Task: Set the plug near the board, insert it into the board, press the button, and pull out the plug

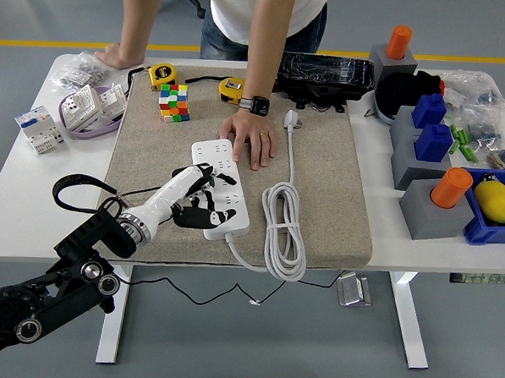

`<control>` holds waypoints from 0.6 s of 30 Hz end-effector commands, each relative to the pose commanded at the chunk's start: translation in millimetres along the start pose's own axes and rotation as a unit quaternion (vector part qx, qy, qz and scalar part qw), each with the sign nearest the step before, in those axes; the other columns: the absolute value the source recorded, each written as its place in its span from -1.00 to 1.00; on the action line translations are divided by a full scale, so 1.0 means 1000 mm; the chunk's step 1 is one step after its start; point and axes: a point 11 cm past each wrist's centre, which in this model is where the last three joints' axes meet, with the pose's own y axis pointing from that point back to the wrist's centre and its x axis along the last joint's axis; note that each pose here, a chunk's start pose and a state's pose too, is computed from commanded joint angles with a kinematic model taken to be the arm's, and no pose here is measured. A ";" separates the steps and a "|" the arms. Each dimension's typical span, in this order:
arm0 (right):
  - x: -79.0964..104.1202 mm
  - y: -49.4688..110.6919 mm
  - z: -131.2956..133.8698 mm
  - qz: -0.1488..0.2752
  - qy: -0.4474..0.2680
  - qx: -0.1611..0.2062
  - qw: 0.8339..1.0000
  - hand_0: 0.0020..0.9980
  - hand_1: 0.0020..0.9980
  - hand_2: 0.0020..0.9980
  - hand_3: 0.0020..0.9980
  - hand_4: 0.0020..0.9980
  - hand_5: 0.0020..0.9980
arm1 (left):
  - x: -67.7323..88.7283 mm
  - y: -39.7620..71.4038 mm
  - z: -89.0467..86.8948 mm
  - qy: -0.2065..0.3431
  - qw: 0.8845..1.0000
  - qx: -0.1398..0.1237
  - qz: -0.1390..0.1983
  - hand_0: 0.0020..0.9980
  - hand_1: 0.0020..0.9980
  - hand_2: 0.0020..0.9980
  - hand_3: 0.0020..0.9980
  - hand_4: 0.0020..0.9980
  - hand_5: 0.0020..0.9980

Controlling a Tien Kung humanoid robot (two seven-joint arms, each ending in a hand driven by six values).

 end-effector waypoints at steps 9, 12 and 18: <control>0.000 0.000 -0.001 -0.001 0.001 0.001 1.000 0.20 0.28 0.28 0.11 0.91 -0.02 | 0.028 -0.020 0.007 -0.055 0.995 -0.037 0.079 0.43 0.51 0.47 0.33 0.78 -0.43; 0.000 0.000 -0.002 0.000 0.001 0.001 1.000 0.20 0.28 0.28 0.11 0.91 -0.02 | 0.032 -0.026 0.003 -0.091 0.992 -0.025 0.081 0.43 0.51 0.47 0.33 0.78 -0.43; 0.001 0.000 -0.002 0.000 0.000 0.002 1.000 0.20 0.28 0.28 0.11 0.91 -0.02 | 0.039 -0.036 -0.014 -0.152 0.985 0.016 0.080 0.48 0.58 0.54 0.53 0.92 -0.39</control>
